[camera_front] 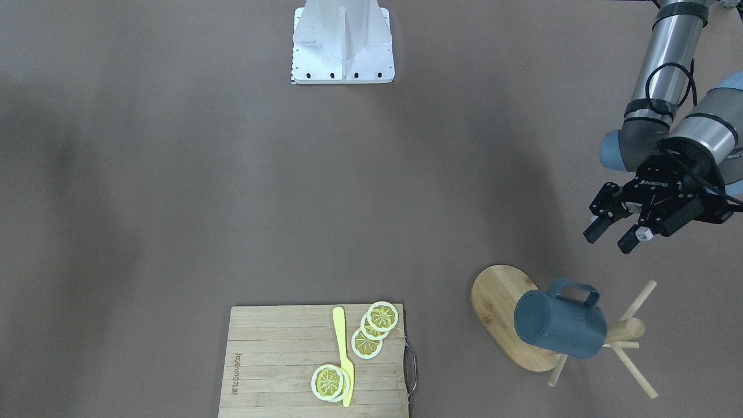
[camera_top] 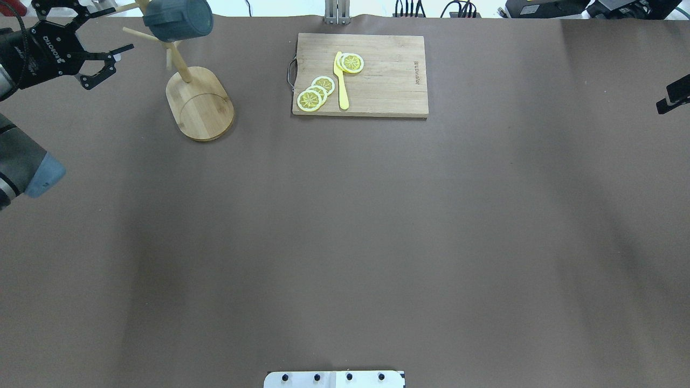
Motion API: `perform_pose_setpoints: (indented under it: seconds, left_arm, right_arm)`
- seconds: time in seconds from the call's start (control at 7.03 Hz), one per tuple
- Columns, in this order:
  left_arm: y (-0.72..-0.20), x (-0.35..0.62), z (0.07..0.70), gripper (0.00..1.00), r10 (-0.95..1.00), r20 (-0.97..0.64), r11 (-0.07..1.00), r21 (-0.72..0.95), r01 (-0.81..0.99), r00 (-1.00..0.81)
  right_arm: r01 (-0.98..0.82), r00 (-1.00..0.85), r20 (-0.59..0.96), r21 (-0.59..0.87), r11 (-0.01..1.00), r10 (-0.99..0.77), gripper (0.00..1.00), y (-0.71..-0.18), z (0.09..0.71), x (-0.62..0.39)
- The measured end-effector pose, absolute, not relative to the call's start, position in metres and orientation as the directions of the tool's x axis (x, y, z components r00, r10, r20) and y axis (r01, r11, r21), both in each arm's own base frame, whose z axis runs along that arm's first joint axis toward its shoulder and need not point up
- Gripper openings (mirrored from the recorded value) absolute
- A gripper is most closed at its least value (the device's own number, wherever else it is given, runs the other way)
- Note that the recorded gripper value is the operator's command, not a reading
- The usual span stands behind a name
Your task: Hang cup on storage rack
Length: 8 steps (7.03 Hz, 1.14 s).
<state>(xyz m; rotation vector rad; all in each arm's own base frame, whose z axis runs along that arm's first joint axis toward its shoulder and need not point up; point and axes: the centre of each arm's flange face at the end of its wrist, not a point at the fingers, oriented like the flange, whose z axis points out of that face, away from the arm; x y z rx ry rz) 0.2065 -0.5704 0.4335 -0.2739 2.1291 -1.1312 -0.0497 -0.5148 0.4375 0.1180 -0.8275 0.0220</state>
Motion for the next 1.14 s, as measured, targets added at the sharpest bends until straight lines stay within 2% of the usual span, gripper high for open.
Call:
perform_pose_setpoints:
  seconds: [0.28,0.57,1.14]
  left_arm:
    - [-0.556,0.198,0.456,0.67,-0.312,-0.68,0.693,-0.641,0.331,-0.663]
    - [-0.545,0.192,0.469,0.69,-0.159,-0.804,0.742,-0.481,0.468,-0.573]
    - [-0.525,0.18,0.505,0.69,0.142,-0.953,0.728,-0.083,0.68,-0.269]
  right_arm:
    - [-0.067,0.676,0.737,0.094,0.993,-0.024,1.0,-0.515,0.437,-0.05]
    - [-0.067,0.673,0.739,0.094,0.993,-0.024,1.0,-0.515,0.436,-0.05]
    - [-0.061,0.662,0.749,0.088,0.994,-0.026,1.0,-0.514,0.436,-0.051]
